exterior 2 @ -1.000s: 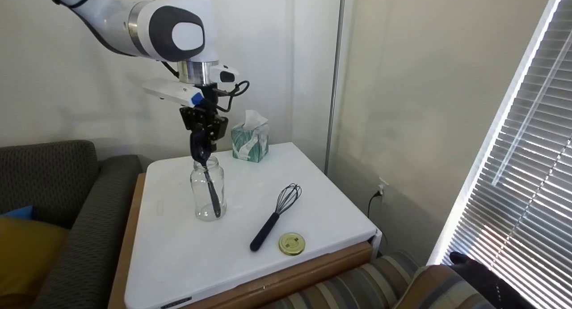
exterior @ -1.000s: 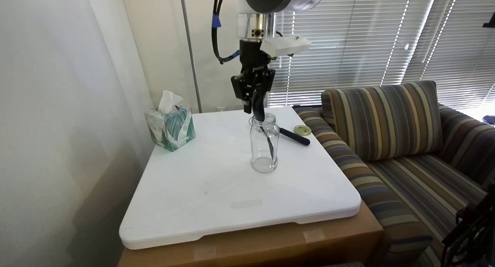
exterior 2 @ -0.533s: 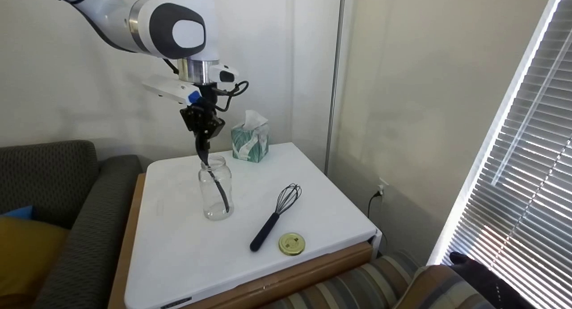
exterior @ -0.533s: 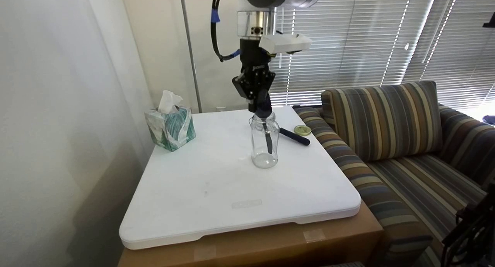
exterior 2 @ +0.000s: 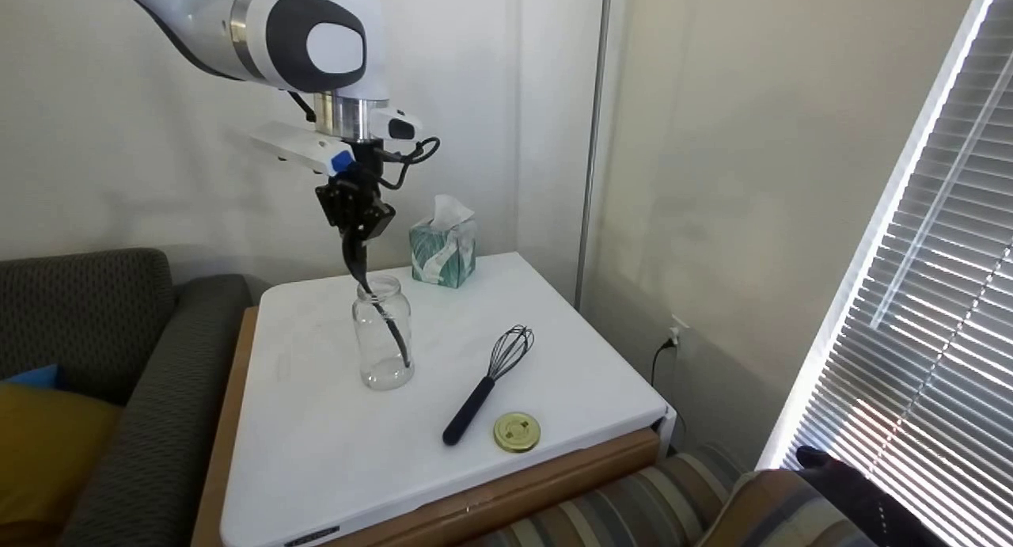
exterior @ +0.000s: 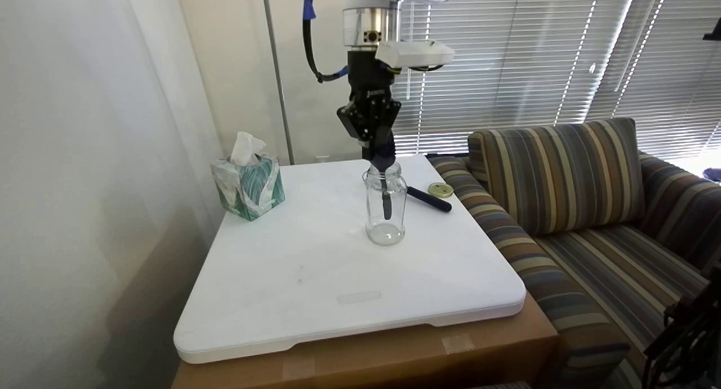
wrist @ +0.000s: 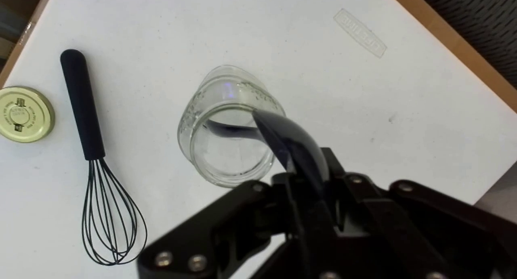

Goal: Move the whisk to the right, remove the spoon from the cup and put it beside the whisk

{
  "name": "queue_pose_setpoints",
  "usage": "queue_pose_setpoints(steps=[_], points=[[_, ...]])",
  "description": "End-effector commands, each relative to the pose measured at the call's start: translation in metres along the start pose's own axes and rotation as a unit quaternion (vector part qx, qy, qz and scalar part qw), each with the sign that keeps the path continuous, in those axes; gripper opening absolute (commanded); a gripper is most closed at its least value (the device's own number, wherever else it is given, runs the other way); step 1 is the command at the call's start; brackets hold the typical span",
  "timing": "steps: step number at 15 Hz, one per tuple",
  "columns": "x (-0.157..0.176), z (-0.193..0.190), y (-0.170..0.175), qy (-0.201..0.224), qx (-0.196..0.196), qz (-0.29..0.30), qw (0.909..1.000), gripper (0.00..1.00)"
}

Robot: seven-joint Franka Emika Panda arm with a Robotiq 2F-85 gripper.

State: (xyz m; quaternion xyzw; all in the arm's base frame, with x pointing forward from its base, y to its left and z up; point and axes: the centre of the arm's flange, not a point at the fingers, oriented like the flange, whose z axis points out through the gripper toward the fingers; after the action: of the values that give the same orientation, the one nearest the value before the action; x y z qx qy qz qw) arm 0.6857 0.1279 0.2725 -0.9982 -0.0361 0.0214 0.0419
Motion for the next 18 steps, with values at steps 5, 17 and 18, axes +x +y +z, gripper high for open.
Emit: queue_pose_setpoints(steps=[5,17,18], points=[[0.000,-0.029,-0.005,-0.001,0.009,-0.018,0.9998,0.03],[-0.012,-0.096,-0.025,0.014,0.006,-0.086,0.9962,0.03],[-0.013,-0.101,-0.027,0.015,0.007,-0.093,0.9956,0.03]])
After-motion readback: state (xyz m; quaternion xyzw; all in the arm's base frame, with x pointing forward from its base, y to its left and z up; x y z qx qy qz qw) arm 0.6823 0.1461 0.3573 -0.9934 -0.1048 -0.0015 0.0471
